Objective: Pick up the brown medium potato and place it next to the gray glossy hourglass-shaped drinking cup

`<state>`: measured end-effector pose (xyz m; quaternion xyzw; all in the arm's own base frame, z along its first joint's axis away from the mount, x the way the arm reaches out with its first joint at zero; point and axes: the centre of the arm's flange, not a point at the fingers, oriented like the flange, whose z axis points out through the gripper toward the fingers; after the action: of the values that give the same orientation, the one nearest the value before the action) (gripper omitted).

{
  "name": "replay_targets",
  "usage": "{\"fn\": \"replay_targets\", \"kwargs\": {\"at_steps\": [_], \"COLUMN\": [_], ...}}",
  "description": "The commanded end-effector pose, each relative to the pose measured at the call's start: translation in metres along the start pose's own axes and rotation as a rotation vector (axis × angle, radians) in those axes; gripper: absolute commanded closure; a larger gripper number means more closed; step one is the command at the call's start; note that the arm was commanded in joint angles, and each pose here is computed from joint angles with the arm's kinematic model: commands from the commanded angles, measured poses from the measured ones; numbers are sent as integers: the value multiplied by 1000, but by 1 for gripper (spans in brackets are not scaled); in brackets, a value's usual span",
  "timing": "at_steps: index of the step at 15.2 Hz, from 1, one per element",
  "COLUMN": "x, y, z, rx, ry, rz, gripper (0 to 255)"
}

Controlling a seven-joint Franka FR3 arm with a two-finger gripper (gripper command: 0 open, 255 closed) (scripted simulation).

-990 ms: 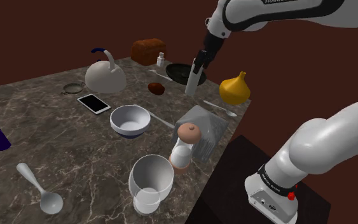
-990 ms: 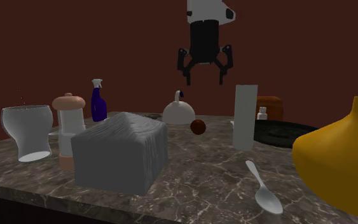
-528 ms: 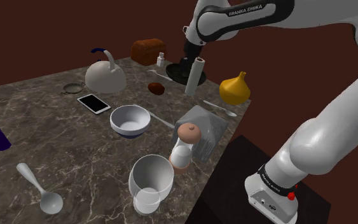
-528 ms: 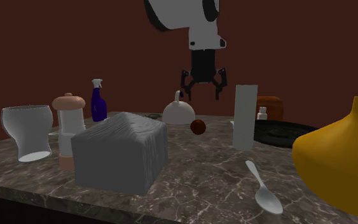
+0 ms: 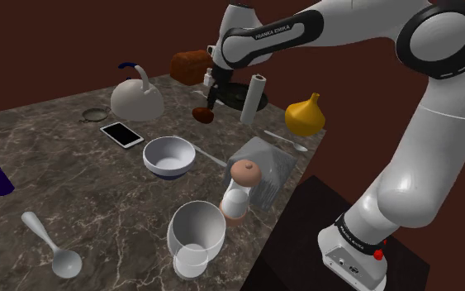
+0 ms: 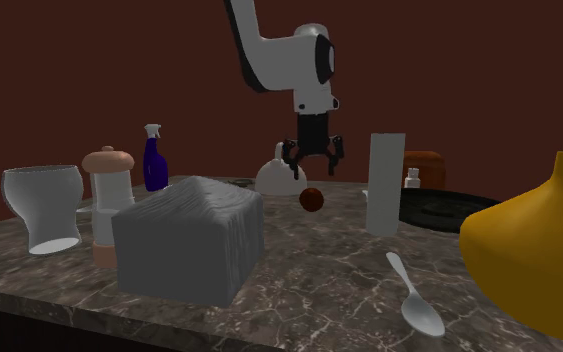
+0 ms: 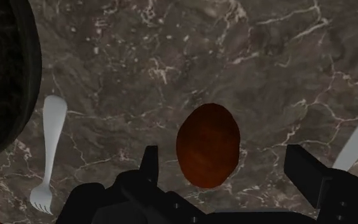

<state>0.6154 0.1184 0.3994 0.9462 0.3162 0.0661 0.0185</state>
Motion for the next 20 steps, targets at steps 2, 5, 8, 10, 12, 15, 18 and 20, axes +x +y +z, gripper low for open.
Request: {"fn": "replay_targets", "kwargs": {"at_steps": [2,5,8,10,12,15,18,20], "x": [28,38,38,38,38,38,38,38], "y": [-1,-2,-2,-2,-2,-2,-2,-2], "z": [26,40,56,67,75,75,75,75], "rx": [-2,-3,-3,-3,-3,-3,-3,-3], "ry": [-1,-2,-2,-2,-2,-2,-2,-2], "rz": [-77,-103,-103,-103,-103,-103,-103,-103], "gripper": [0,0,0,0,0,0,0,255]}}
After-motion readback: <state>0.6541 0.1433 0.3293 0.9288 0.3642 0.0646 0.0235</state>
